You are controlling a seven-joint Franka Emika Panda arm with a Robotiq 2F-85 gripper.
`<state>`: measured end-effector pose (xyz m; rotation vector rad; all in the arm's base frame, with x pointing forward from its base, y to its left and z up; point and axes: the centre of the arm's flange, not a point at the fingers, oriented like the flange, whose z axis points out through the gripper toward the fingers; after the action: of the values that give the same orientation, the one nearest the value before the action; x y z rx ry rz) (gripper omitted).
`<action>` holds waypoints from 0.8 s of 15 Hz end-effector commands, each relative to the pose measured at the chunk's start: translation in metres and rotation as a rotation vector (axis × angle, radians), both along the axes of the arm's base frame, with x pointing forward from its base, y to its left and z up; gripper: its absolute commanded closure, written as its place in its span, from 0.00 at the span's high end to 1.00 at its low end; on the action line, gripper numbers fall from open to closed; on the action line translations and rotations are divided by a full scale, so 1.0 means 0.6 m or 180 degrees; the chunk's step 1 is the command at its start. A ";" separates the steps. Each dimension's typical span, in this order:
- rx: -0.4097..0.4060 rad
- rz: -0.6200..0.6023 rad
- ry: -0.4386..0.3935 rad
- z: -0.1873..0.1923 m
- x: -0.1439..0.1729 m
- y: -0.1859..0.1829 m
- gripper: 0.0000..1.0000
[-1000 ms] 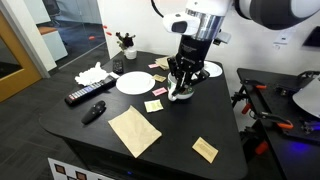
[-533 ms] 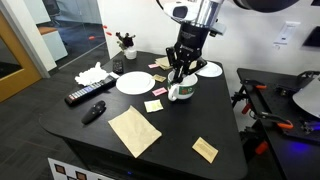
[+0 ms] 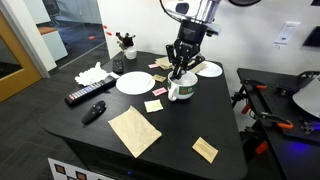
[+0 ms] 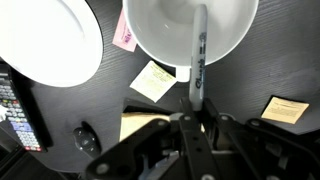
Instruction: Move the cup closer to the marker then put the marker inside the cup
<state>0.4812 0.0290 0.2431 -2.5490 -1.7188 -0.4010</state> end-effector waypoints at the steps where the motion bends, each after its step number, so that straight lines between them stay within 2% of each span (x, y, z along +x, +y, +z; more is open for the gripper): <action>1: 0.0135 0.0031 -0.0149 -0.011 -0.003 -0.031 0.04; 5: 0.0248 0.0019 -0.0181 -0.021 -0.005 -0.050 0.04; 7: 0.0276 0.0026 -0.0177 -0.027 -0.004 -0.054 0.40; 12: 0.0306 0.0054 -0.0160 -0.039 -0.007 -0.053 0.78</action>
<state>0.4757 -0.0010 0.2246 -2.4879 -1.6795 -0.5030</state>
